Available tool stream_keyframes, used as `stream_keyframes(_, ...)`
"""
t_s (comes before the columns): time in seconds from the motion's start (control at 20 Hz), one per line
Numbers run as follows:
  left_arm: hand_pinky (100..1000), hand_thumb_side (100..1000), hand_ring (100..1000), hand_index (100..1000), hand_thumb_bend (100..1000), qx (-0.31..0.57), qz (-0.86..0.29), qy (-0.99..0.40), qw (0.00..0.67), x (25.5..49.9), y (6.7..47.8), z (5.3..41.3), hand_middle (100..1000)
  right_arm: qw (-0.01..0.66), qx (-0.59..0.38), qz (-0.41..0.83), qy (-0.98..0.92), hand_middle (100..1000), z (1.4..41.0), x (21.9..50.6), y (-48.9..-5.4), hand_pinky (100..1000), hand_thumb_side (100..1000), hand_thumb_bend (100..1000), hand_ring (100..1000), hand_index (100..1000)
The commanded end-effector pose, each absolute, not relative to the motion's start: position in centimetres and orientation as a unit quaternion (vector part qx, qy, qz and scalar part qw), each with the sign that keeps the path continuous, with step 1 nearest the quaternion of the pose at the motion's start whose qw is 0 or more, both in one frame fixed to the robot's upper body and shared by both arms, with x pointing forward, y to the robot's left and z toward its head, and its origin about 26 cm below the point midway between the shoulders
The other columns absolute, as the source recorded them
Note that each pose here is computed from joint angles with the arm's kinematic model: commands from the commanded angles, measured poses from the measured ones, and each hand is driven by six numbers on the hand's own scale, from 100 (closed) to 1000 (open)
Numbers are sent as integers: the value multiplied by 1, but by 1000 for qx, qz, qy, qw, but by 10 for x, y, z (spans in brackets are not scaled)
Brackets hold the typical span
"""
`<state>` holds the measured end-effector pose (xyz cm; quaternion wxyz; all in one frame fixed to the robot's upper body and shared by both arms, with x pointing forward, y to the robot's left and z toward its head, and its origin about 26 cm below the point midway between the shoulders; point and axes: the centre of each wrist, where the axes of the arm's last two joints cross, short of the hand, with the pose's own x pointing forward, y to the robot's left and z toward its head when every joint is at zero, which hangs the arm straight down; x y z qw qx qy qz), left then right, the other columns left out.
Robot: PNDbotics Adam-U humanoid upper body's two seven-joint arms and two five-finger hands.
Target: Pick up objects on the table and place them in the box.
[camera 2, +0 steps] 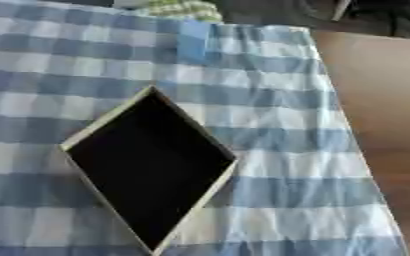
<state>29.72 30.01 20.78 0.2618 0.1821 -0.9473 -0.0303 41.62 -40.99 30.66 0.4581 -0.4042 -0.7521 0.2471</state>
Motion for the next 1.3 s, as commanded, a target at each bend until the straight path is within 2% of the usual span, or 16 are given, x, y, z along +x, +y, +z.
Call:
stream_keyframes(0.05,605,576,703,755,412,184,-42,-951,245,295,300,217,695,430,-418,263,-756,810,328,407,-408,813,1000,100,904,901)
stream_keyframes(0.85,605,577,703,755,408,184,-47,-951,244,295,299,217,695,409,-432,296,-747,831,337,400,-397,825,1000,100,914,906)
stream_keyframes(1.2,605,576,703,755,405,180,-49,-952,242,295,298,218,696,416,-436,423,-677,908,342,402,-388,876,1000,100,968,951)
stream_keyframes(1.3,604,577,702,755,403,180,-49,-952,242,295,298,219,696,413,-433,468,-650,903,346,402,-385,888,931,100,972,946)
